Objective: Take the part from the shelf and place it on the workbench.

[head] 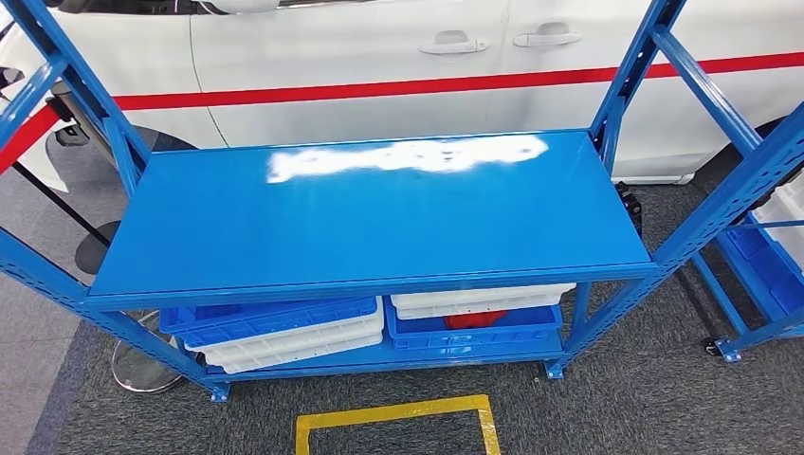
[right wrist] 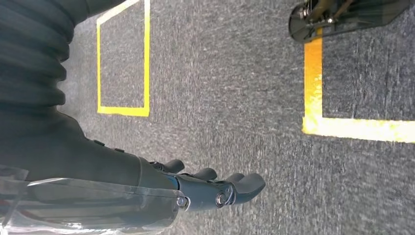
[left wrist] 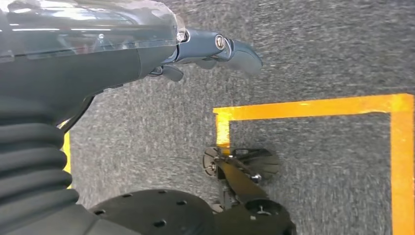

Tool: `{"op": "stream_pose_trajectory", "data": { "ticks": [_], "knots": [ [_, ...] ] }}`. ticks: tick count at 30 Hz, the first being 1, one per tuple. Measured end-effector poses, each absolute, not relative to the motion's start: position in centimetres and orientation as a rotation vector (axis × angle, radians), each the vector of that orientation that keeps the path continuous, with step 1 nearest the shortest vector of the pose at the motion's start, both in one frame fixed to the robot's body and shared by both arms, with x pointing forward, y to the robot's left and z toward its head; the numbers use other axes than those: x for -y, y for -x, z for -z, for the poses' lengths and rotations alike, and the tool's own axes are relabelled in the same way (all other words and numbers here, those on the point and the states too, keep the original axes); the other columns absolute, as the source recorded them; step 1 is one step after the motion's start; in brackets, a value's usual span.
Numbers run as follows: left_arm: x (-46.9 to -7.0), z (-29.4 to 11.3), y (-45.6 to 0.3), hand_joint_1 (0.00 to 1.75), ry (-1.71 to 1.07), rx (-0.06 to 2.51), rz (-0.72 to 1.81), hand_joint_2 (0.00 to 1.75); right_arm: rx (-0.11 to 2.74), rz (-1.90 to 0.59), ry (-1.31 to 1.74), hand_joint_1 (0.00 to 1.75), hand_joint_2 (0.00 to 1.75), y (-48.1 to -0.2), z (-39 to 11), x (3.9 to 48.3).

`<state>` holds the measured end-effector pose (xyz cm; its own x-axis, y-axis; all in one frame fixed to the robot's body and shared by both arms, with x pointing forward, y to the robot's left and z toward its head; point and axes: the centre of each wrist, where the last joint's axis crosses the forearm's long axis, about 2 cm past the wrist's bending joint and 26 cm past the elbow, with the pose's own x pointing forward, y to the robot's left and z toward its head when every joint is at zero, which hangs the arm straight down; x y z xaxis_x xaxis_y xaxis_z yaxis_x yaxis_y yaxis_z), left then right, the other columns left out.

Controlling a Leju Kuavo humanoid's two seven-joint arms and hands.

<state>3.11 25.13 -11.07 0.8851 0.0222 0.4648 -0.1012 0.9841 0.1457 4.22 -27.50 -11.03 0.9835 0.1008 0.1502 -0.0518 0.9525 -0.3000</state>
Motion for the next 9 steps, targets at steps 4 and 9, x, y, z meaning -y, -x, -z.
{"op": "stream_pose_trajectory", "data": {
  "ticks": [4,9],
  "knots": [
    [-25.8,11.1,-2.8,0.00,-0.169,0.456,-0.075,1.75,0.165,-0.063,0.280,0.00,1.75,-3.9,11.1,27.6],
    [-26.5,11.2,-2.6,0.00,-0.167,0.433,-0.080,1.75,0.168,-0.050,0.261,0.00,1.75,-3.6,11.1,28.0]
  ]
}}
